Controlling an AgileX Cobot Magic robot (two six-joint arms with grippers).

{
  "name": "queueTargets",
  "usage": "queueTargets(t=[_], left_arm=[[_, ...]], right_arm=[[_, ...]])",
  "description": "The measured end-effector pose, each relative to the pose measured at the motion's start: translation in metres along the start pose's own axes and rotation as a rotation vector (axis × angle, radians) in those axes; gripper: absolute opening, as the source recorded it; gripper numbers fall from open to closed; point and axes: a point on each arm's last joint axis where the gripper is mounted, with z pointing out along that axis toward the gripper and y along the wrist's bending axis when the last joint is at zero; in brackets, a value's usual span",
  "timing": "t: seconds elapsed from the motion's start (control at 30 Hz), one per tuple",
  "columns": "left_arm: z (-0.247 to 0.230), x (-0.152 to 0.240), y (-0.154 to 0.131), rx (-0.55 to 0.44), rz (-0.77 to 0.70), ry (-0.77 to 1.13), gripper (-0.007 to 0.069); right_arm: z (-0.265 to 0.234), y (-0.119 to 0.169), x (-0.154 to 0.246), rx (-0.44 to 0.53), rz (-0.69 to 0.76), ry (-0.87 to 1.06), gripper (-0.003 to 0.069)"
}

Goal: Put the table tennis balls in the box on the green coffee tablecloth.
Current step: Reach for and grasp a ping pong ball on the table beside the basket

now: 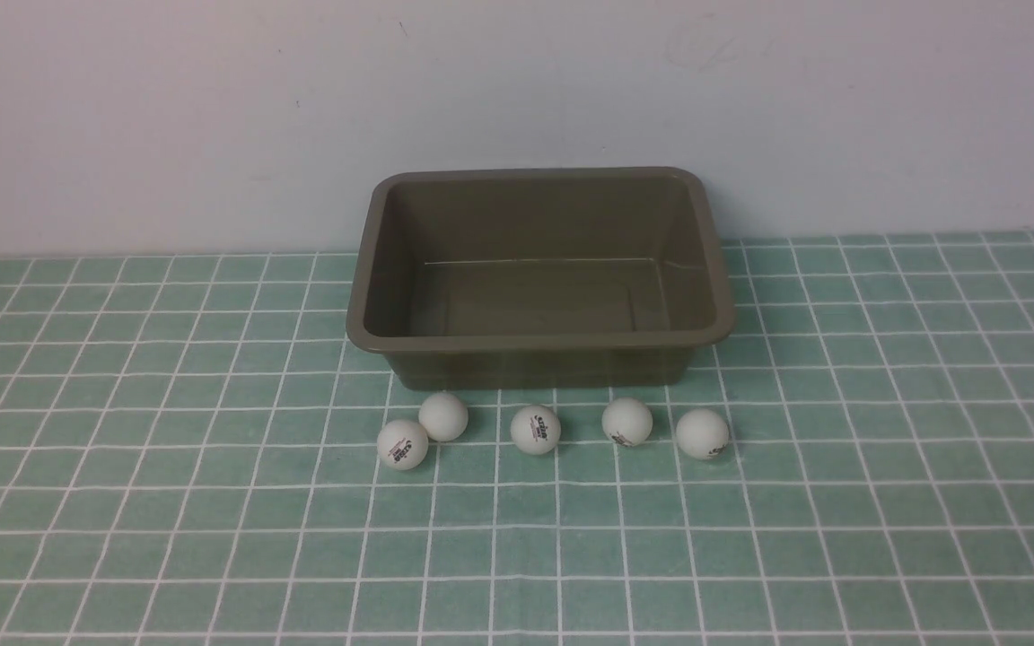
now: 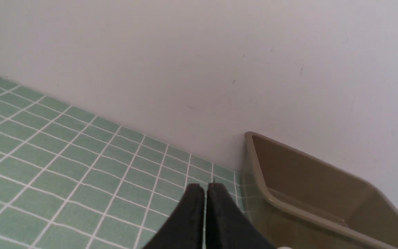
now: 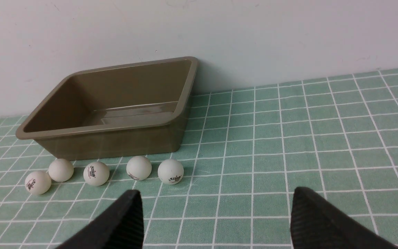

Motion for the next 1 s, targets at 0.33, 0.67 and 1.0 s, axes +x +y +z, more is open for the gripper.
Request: queueTargets(t=[0.33, 0.67, 1.0], left_arm=[[0.0, 0.0, -0.001, 0.013, -0.351, -0.001, -0.0003], [-0.004, 0.009, -0.015, 0.104, -0.169, 0.206, -0.0001], [-0.009, -0.011, -0.036, 0.253, 0.123, 0.15, -0.0001]], right_arm=[[0.0, 0.0, 0.0, 0.0, -0.027, 0.004, 0.0513], [0.0, 0.0, 0.0, 0.0, -0.052, 0.004, 0.0513], [0.0, 0.002, 0.002, -0.028, -0.123, 0.016, 0.0513]])
